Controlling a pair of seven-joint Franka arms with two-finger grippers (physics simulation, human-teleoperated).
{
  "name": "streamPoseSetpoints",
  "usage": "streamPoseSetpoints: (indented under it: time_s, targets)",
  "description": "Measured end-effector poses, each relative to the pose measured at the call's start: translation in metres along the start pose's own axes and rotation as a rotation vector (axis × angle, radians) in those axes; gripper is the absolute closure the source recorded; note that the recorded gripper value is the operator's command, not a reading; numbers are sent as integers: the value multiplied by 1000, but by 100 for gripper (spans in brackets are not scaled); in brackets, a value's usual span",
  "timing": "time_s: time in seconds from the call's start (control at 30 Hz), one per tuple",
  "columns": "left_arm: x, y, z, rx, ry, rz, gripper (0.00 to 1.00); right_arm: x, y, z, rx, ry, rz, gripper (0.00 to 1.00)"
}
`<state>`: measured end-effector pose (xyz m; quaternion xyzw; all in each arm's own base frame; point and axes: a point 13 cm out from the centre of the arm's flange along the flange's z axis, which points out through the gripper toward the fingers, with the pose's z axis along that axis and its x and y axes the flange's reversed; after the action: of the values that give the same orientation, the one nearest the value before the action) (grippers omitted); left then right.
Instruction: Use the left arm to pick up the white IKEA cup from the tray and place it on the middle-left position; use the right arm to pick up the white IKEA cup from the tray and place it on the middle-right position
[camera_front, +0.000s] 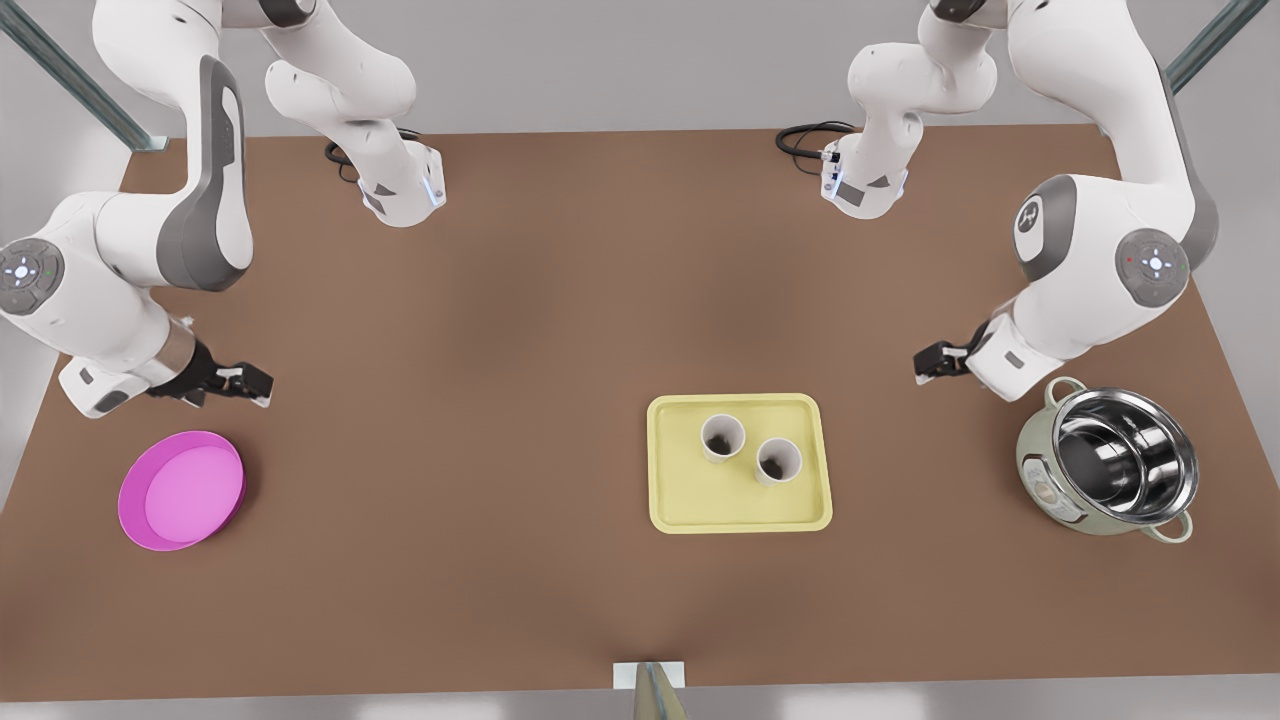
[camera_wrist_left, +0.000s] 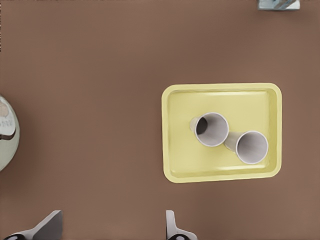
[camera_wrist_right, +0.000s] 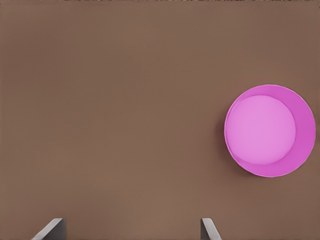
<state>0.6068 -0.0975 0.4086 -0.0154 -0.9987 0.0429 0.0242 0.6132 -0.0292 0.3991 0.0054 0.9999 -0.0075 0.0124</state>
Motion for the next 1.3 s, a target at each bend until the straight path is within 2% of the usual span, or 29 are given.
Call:
streamPoseSetpoints:
  time_s: [0.1,0.17,0.27,0.37,0.57,0.93,1.17,1.2,1.23,1.27,1.3]
  targets:
    - [-8,-16,7,0,-9,21,0,-4,0,-2,1,-16,-4,0]
    - [-14,-95,54,-16,30,132,0,-17,19,-4,-1,-34,-35,0]
    - [-16,-174,120,-38,52,202,0,-35,159,5,-15,-51,-248,0]
    - [-29,-175,168,-77,44,172,0,-28,259,27,-27,-41,-391,0]
    - [-49,-111,231,-116,49,56,0,-33,383,62,-95,-63,-512,0]
    - [-49,-102,278,-110,20,13,0,-11,524,165,-133,-92,-532,0]
    - [-49,-124,309,-95,-3,13,0,-7,607,198,-219,-233,-491,1]
    - [-50,-127,311,-88,-7,6,6,-8,613,201,-234,-251,-481,1]
    - [-51,-129,313,-82,-12,1,20,-9,619,204,-246,-264,-470,2]
    - [-52,-130,313,-78,-17,-5,48,-9,624,207,-259,-275,-461,2]
    - [-54,-130,313,-74,-23,-12,67,-7,630,217,-269,-282,-455,3]
